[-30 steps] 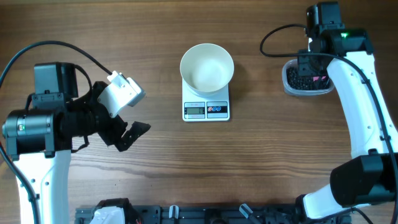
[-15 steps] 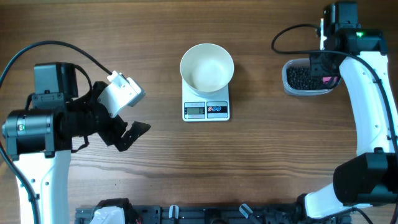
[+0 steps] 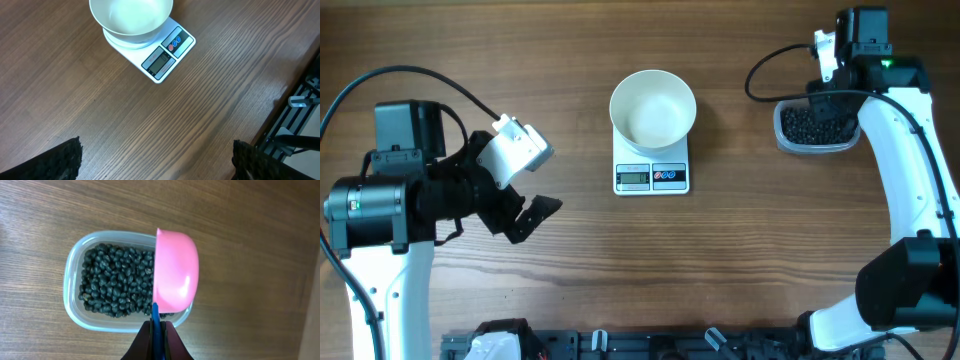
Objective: Scoop item into bowl and weigh 150g on scale
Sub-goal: 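Move the pink scoop with the right gripper over the bean tub, then dip the pink scoop into the black beans and scoop them up, then carry the filled scoop to the white bowl and tip beans in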
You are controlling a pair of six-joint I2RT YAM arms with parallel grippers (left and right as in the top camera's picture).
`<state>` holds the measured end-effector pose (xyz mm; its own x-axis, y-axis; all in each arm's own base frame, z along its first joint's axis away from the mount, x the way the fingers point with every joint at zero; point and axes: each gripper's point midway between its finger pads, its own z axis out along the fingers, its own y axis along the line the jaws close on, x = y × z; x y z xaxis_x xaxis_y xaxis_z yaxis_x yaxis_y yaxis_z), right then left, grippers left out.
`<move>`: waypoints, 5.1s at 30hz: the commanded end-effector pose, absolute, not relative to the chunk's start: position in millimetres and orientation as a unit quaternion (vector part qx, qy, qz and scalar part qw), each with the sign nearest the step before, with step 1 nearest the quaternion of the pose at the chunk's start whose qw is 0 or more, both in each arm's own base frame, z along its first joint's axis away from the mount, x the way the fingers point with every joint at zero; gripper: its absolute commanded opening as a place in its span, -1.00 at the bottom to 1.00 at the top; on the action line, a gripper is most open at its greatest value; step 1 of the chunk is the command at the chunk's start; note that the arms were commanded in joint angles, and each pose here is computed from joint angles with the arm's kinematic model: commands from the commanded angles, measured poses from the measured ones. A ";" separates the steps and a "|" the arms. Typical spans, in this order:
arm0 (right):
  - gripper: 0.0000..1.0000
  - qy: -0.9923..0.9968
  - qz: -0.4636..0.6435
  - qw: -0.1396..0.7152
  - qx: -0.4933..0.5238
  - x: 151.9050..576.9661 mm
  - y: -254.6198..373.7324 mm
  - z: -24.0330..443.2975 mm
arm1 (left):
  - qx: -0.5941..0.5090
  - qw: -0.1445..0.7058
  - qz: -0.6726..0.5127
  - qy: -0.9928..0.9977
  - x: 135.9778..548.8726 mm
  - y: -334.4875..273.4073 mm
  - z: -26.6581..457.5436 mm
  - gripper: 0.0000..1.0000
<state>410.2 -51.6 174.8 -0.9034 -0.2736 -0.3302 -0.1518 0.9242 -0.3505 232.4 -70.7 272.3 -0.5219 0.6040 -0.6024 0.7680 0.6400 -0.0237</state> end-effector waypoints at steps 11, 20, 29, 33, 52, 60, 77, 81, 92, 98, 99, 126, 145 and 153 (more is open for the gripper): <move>-0.92 0.978 -0.102 0.145 -0.111 401.6 -59.9 142.1 | 0.395 0.278 -0.148 0.863 232.0 -71.3 269.7 1.00; -0.91 0.983 -0.091 0.110 -0.115 400.1 -58.5 116.8 | 0.395 0.278 -0.148 0.863 232.1 -71.3 269.7 1.00; -0.92 0.987 -0.006 0.099 -0.128 389.7 -29.6 111.6 | 0.395 0.278 -0.148 0.863 232.0 -71.3 269.7 1.00; -0.91 0.985 0.028 0.095 -0.142 384.7 -17.6 111.3 | 0.395 0.278 -0.148 0.863 232.0 -71.3 269.7 1.00; -0.92 0.980 0.155 0.108 -0.067 388.8 -36.0 95.3 | 0.395 0.278 -0.148 0.863 232.0 -71.3 269.7 1.00; -0.91 0.971 0.207 0.122 -0.010 386.5 -63.1 92.5 | 0.395 0.278 -0.148 0.863 232.0 -71.3 269.7 1.00; -0.91 0.926 0.320 0.178 0.087 377.0 -99.6 118.2 | 0.395 0.278 -0.148 0.863 232.0 -71.3 269.7 1.00; -0.91 0.917 0.338 0.183 0.107 377.0 -101.8 122.9 | 0.395 0.278 -0.148 0.863 232.0 -71.3 269.7 1.00; -0.91 0.888 0.402 0.197 0.111 379.8 -85.8 140.8 | 0.395 0.278 -0.148 0.863 232.0 -71.3 269.7 1.00; -0.91 0.876 0.430 0.181 0.122 372.8 -75.2 149.3 | 0.395 0.278 -0.148 0.863 232.0 -71.3 269.7 1.00; -0.92 0.871 0.438 0.184 0.122 372.8 -72.6 153.7 | 0.395 0.278 -0.148 0.863 232.0 -71.3 269.7 1.00; -0.92 0.886 0.347 0.253 -0.175 402.2 141.6 218.4 | 0.395 0.278 -0.148 0.863 232.0 -71.3 269.7 1.00; -0.91 0.879 0.175 0.315 -0.312 424.8 180.7 197.8 | 0.395 0.278 -0.148 0.863 232.0 -71.3 269.7 1.00; -0.91 0.873 0.143 0.316 -0.344 424.2 189.5 191.6 | 0.395 0.278 -0.148 0.863 232.0 -71.3 269.7 1.00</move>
<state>424.8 185.4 199.7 -0.5869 -0.4563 -0.6688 -0.6731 0.7341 0.0898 232.4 -70.7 272.1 -0.5221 0.6040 -0.6022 0.7680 0.6400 -0.0240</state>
